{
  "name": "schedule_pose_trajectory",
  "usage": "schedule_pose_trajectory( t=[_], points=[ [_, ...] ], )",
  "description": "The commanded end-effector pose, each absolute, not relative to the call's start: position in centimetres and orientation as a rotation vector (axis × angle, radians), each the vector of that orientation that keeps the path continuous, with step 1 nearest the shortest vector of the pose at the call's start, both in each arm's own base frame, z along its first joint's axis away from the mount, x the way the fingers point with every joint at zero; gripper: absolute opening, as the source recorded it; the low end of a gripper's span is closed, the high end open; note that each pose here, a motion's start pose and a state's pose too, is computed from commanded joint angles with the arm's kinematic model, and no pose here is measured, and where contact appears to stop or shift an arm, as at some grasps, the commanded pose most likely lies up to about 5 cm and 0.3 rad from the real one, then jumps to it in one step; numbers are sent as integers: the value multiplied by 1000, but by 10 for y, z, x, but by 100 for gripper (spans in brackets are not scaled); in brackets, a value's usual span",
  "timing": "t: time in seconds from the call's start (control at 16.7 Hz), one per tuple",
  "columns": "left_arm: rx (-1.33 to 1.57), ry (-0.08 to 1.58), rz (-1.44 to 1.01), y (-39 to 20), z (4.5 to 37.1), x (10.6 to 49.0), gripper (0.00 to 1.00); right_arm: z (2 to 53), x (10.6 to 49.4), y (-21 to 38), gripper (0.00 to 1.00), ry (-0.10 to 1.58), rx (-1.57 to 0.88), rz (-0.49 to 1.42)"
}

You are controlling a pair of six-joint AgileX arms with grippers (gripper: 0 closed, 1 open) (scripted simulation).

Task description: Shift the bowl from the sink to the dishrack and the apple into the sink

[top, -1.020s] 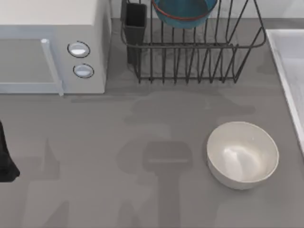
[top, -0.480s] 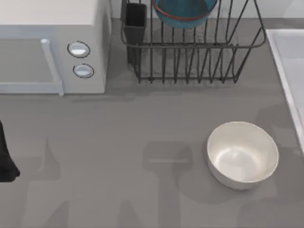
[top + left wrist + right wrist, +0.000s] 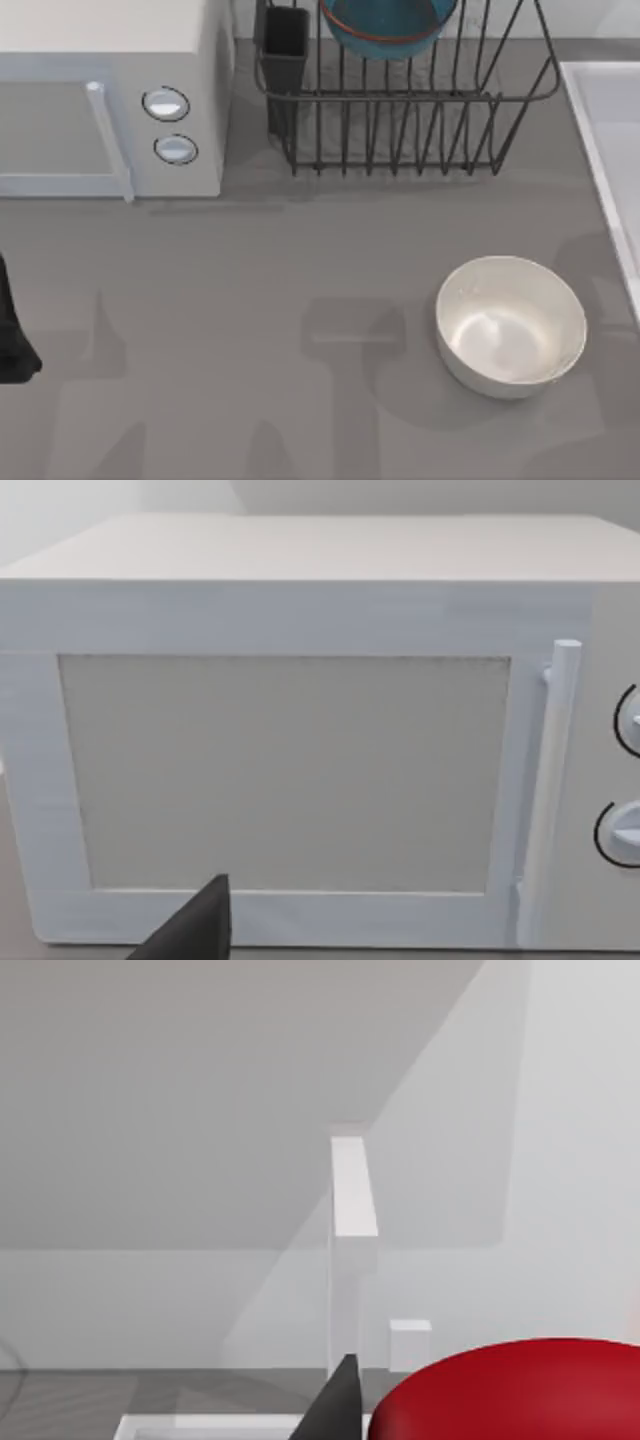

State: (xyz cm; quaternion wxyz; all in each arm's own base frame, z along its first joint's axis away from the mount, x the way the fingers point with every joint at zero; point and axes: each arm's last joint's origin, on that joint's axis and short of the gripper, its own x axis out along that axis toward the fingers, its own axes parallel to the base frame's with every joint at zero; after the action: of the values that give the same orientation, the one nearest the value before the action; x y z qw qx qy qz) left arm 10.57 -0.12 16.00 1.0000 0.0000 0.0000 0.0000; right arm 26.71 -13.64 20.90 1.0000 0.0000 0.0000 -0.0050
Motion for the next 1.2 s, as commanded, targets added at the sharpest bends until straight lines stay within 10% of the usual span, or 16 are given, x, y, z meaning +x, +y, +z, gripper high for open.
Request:
schedule_pose_trajectory(
  t=[1.2],
  points=[
    [0, 0, 0, -1, 160, 106, 100, 59, 267, -136, 0, 0, 0, -10]
  ],
)
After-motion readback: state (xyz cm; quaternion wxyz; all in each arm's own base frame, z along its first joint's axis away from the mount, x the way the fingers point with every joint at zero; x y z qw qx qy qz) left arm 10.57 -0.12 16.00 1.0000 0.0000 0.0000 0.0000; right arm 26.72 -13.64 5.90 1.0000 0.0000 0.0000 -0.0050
